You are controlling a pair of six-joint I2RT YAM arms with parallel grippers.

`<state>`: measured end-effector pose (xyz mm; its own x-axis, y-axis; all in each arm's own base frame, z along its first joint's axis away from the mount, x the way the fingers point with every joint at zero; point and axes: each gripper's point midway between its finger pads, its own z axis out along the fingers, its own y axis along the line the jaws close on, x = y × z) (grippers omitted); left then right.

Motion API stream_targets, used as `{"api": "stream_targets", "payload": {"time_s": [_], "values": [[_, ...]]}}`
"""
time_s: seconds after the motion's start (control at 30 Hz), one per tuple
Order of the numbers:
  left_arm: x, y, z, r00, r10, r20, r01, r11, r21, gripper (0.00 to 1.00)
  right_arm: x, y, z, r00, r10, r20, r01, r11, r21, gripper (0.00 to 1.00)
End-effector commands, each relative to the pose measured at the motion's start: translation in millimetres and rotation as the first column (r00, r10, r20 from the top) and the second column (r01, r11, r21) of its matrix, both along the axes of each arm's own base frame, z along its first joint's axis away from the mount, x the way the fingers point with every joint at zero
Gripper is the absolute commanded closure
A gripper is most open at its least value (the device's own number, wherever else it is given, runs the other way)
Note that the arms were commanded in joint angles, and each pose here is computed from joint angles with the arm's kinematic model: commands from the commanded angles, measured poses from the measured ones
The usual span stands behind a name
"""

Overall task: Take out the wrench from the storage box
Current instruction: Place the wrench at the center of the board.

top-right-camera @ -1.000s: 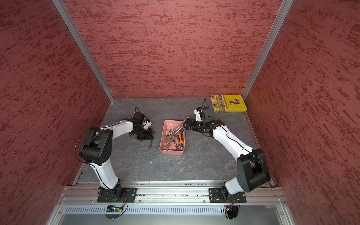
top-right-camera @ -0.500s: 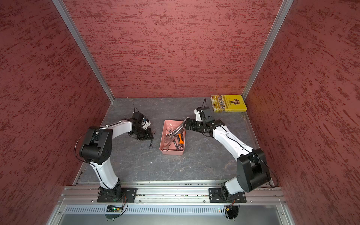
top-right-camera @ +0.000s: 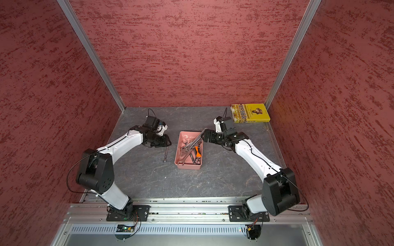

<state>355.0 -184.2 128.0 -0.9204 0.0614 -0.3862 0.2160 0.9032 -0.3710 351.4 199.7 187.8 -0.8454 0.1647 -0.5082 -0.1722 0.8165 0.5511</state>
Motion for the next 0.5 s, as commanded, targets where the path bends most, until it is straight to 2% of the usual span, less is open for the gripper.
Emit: {"api": "stream_targets", "payload": {"time_s": [0.0,0.2,0.47], "values": [[-2.2,-29.9,18.5,0.995,-0.068,0.073,0.068,0.998,0.006,0.55,-2.0,-5.5,2.8,1.0,-0.009,0.027,0.009,1.0,-0.017,0.02],[2.8,-83.7,15.2,0.956,-0.245,0.164,0.222,0.964,0.144,0.53,-3.4,-12.3,4.9,0.999,-0.02,0.038,0.021,0.999,-0.026,0.02],[24.3,-92.1,-23.1,0.936,-0.323,0.14,0.273,0.917,0.29,0.57,-6.9,-20.1,8.6,0.998,-0.036,0.05,0.038,0.999,-0.029,0.01]]}}
